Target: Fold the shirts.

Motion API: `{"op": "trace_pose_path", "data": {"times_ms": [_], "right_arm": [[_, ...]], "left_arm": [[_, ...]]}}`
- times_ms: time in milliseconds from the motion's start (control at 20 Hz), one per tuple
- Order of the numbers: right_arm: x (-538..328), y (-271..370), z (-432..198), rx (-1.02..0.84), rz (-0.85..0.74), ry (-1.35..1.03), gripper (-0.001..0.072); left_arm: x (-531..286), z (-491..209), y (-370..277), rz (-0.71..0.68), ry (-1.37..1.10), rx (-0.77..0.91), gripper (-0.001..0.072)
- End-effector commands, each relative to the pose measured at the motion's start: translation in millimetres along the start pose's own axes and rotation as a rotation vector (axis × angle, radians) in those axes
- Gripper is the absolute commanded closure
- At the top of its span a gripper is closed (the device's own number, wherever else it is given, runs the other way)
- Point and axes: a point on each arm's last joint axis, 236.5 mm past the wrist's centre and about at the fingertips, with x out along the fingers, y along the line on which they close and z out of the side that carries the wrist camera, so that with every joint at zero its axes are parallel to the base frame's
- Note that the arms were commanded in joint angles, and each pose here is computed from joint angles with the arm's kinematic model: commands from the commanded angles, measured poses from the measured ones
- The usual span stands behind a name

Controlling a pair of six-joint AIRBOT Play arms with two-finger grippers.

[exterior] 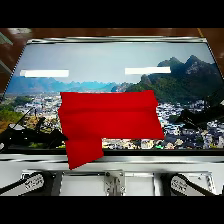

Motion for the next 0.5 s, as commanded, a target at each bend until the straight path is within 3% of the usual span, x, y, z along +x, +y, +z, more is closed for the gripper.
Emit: {"op": "trace_pose_path", "data": {"times_ms": [0,100,200,250,300,350,450], "right_arm": [[0.0,1.5,0.8,0.019,0.007,-0.004,0.0177],[0.2,1.2,2.0,0.025,0.006,-0.009,0.0177],[5.6,-1.1,1.8,0.039,0.004,-0.013,0.0174],[11.5,-2.3,-1.3,0.052,0.007,-0.006,0.0097],[18.2,-2.9,-6.4,0.061,0.014,0.008,0.0087],[26.0,-4.3,-13.3,0.072,0.018,0.027,0.0087],[41.2,-6.8,-27.1,0.091,0.027,0.063,0.0088]], "left_arm": [[9.1,-1.1,2.5,0.006,0.013,0.01,0.0249],[17.7,-2.5,-1.0,0.015,0.026,0.029,0.028],[26.3,-6.6,-4.2,0.031,0.047,0.061,0.0386],[29.3,-8.5,-4.9,0.037,0.056,0.071,0.0515],[31.0,-10.0,-5.3,0.039,0.063,0.076,0.0629],[30.9,-10.1,-5.5,0.039,0.064,0.077,0.0668],[29.5,-9.1,-4.8,0.036,0.06,0.071,0.0668]]}}
